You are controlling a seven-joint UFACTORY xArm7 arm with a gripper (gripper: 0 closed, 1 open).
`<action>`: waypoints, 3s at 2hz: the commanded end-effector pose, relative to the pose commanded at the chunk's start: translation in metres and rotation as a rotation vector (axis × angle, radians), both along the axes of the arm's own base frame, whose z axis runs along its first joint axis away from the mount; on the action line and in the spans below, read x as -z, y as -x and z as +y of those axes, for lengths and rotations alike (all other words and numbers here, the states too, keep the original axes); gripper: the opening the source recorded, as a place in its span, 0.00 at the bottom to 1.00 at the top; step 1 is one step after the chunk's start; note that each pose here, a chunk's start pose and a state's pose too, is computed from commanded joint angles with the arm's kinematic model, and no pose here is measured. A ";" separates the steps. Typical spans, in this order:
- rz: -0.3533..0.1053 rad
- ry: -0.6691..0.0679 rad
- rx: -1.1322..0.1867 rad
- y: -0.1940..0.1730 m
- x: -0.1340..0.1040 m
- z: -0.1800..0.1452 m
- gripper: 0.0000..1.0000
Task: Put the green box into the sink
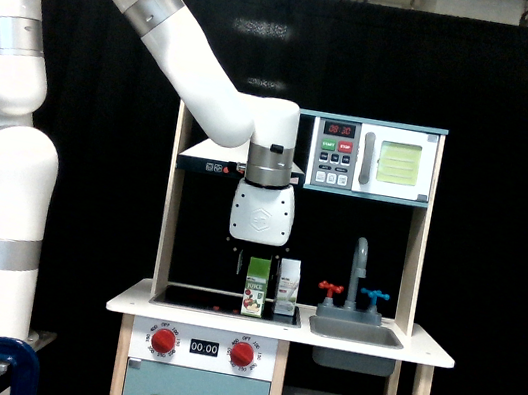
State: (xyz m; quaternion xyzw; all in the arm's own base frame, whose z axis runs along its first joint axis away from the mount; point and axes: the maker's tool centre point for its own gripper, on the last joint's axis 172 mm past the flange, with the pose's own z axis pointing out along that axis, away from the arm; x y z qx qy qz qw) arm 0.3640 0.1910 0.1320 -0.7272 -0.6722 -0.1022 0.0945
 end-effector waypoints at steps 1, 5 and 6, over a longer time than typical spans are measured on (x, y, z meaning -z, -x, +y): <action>0.000 0.000 0.000 0.001 0.013 0.031 1.00; 0.000 0.000 0.000 -0.184 -0.003 0.025 0.00; 0.000 0.000 0.000 -0.155 0.009 0.022 1.00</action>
